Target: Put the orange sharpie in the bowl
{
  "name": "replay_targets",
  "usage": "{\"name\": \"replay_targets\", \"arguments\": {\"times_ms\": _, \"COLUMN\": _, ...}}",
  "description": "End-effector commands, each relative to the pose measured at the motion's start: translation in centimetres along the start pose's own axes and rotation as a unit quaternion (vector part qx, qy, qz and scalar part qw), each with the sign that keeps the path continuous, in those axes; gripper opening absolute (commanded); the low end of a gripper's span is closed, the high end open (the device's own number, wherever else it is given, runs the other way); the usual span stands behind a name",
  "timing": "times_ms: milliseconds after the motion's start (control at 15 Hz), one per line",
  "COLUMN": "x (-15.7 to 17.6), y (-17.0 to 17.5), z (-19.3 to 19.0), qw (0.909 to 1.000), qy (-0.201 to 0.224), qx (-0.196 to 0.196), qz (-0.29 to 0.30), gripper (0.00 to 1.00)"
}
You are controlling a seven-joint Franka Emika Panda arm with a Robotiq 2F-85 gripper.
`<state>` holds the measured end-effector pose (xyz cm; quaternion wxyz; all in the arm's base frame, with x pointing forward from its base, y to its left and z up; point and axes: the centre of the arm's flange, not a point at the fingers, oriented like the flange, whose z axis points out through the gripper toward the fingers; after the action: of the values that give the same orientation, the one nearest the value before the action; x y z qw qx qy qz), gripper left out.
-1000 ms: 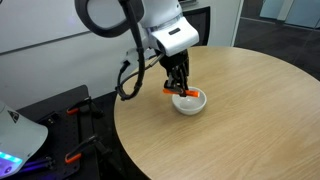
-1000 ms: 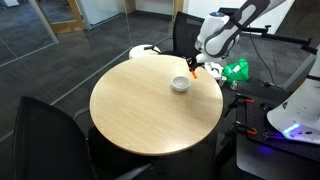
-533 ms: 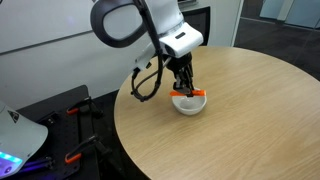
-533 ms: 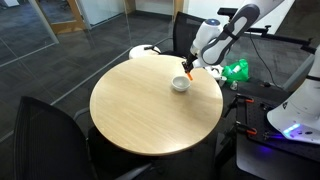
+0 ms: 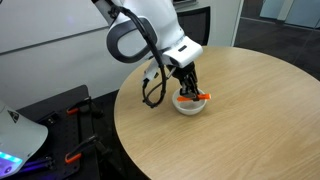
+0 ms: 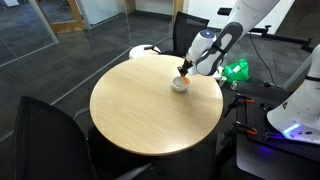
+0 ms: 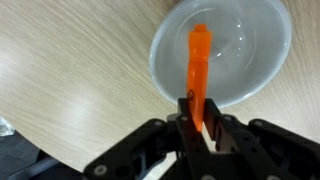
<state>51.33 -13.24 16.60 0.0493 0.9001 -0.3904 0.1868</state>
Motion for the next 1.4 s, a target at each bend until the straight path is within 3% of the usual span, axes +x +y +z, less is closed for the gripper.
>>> {"name": "replay_targets", "arguments": {"times_ms": 0, "x": -0.1, "y": -1.1, "z": 0.9, "qw": 0.9998, "qy": 0.020, "qx": 0.001, "qz": -0.009, "gripper": 0.05}}
{"name": "replay_targets", "arguments": {"times_ms": 67, "x": -0.2, "y": -1.2, "z": 1.1, "qw": 0.9997, "qy": 0.020, "qx": 0.000, "qz": -0.010, "gripper": 0.05}}
{"name": "replay_targets", "arguments": {"times_ms": 133, "x": -0.3, "y": -1.3, "z": 1.3, "qw": 0.9998, "qy": 0.019, "qx": -0.001, "qz": -0.010, "gripper": 0.45}}
{"name": "replay_targets", "arguments": {"times_ms": 333, "x": -0.5, "y": -1.4, "z": 1.5, "qw": 0.9997, "qy": 0.022, "qx": -0.002, "qz": -0.011, "gripper": 0.59}}
{"name": "replay_targets", "arguments": {"times_ms": 667, "x": 0.2, "y": -1.2, "z": -0.1, "qw": 0.9993, "qy": 0.037, "qx": 0.002, "qz": -0.005, "gripper": 0.98}}
{"name": "replay_targets", "arguments": {"times_ms": 867, "x": 0.9, "y": -1.1, "z": -1.4, "qw": 0.9993, "qy": 0.037, "qx": 0.000, "qz": -0.004, "gripper": 1.00}}
{"name": "replay_targets", "arguments": {"times_ms": 1333, "x": 2.2, "y": -2.3, "z": -5.1, "qw": 0.9962, "qy": -0.067, "qx": 0.002, "qz": -0.056, "gripper": 1.00}}
